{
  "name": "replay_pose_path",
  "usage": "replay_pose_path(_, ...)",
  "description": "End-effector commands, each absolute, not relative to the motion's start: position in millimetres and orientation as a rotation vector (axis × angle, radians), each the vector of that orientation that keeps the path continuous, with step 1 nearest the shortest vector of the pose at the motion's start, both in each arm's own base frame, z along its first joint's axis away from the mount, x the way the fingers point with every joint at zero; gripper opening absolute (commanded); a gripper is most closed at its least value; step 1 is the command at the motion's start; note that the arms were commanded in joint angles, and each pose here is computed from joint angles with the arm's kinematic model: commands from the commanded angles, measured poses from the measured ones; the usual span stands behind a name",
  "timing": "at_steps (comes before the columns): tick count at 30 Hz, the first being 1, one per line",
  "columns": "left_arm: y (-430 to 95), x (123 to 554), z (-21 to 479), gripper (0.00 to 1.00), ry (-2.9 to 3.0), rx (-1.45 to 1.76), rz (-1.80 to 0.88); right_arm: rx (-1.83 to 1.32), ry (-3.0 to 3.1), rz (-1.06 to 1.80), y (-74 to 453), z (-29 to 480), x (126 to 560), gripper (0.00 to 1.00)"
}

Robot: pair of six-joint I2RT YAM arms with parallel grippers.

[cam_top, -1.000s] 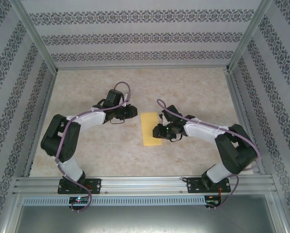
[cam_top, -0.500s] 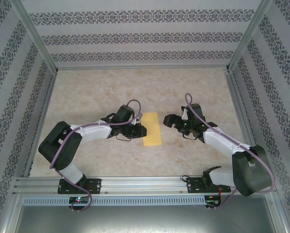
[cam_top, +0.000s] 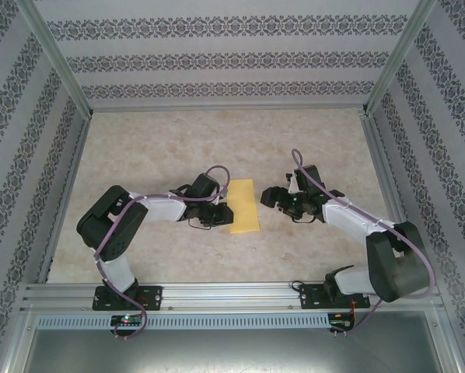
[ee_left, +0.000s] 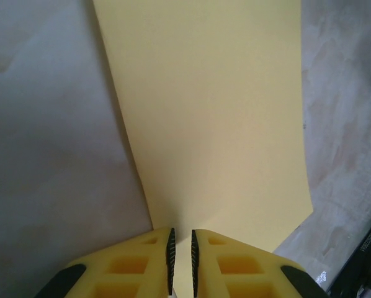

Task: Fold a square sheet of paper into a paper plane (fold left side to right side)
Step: Fold the triangle a second time at the center of the table.

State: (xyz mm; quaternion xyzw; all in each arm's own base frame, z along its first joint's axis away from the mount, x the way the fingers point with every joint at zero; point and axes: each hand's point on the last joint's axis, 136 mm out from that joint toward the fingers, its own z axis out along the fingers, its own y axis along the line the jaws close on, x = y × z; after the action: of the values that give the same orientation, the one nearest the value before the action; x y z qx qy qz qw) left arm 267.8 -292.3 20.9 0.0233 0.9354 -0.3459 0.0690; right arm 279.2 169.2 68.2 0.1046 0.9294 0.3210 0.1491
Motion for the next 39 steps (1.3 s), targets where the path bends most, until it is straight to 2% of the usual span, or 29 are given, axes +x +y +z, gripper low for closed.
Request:
replay_pose_path(1,-288.2,266.8,16.1,0.19,2.839,0.09,-0.97,0.275,2.74,0.953,172.3,64.8,269.6,0.79)
replay_pose_path(8,-278.7,258.3,12.2,0.19,2.856,0.077,-0.938,0.283,2.844,1.103,191.9,51.6,249.8,0.66)
replay_pose_path(13,-278.8,257.4,12.0,0.19,2.851,0.077,-0.942,0.271,2.933,1.166,209.0,38.5,233.9,0.62)
replay_pose_path(21,-279.8,257.3,12.1,0.19,2.848,0.081,-0.947,0.301,2.943,1.203,225.8,28.5,233.1,0.56)
replay_pose_path(27,-280.4,258.2,12.7,0.19,2.844,0.083,-0.949,0.304,2.938,1.215,231.3,30.4,234.3,0.47)
replay_pose_path(39,-281.7,258.5,14.0,0.19,2.838,0.088,-0.955,0.307,2.97,1.106,219.9,33.4,224.9,0.46)
